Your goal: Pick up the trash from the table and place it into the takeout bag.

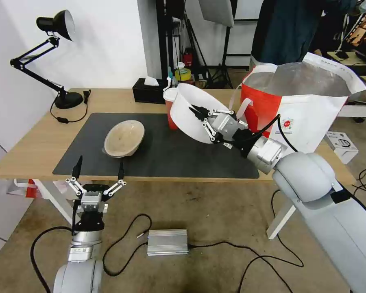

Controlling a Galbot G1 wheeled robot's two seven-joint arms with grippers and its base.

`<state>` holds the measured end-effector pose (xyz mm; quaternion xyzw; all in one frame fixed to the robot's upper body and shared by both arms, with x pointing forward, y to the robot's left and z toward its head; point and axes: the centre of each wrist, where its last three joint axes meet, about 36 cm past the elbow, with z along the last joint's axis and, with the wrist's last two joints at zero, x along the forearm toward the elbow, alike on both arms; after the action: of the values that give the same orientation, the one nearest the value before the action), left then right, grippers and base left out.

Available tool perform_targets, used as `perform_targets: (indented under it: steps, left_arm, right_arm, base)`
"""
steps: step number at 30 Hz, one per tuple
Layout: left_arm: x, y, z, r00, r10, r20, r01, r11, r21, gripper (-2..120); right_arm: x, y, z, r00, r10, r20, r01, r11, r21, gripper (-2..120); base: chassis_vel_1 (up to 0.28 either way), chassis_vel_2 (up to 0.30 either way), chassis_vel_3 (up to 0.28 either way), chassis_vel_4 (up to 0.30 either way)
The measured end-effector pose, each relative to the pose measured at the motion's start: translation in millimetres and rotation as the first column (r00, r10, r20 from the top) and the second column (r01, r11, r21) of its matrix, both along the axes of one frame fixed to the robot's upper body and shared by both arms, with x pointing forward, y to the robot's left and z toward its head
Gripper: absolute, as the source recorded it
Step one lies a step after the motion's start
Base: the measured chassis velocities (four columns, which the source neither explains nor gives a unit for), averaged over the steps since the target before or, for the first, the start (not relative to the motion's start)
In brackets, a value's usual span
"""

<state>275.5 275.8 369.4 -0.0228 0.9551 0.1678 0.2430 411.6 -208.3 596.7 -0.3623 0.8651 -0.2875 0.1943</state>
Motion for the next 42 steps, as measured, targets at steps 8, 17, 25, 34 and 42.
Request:
perform_targets:
  steps: [8, 17, 25, 34, 42]
  left_arm:
    - [0, -1, 0, 1.000, -0.002, -0.002, 0.002, 1.000, 0.001, 100]
    - [-1, -1, -1, 1.000, -0.002, -0.004, 0.002, 1.000, 0.001, 100]
    - [-2, -1, -1, 1.000, -0.002, -0.004, 0.002, 1.000, 0.001, 100]
    - [-1, -1, -1, 1.000, -0.003, -0.003, 0.003, 1.000, 0.002, 100]
    - [-1, -1, -1, 1.000, -0.005, -0.003, 0.005, 1.000, 0.004, 100]
  right_arm:
    - [0, -5, 8, 0.999, -0.004, 0.032, 0.004, 1.000, 0.007, 2]
    - [3, -11, 15, 0.997, -0.007, 0.076, 0.006, 1.000, 0.009, 1]
    - [5, -13, 17, 0.995, 0.001, 0.105, -0.003, 1.000, 0.016, 1]
    - [5, -17, 23, 0.991, -0.002, 0.132, -0.001, 1.000, 0.023, 1]
    - [5, -21, 30, 0.989, -0.007, 0.146, 0.003, 1.000, 0.029, 1]
  base:
    - [0.000, 0.000, 0.000, 0.000]
    - [0.000, 0.000, 0.000, 0.000]
    - [0.000, 0.000, 0.000, 0.000]
    - [0.000, 0.000, 0.000, 0.000]
    - [0.000, 0.000, 0.000, 0.000]
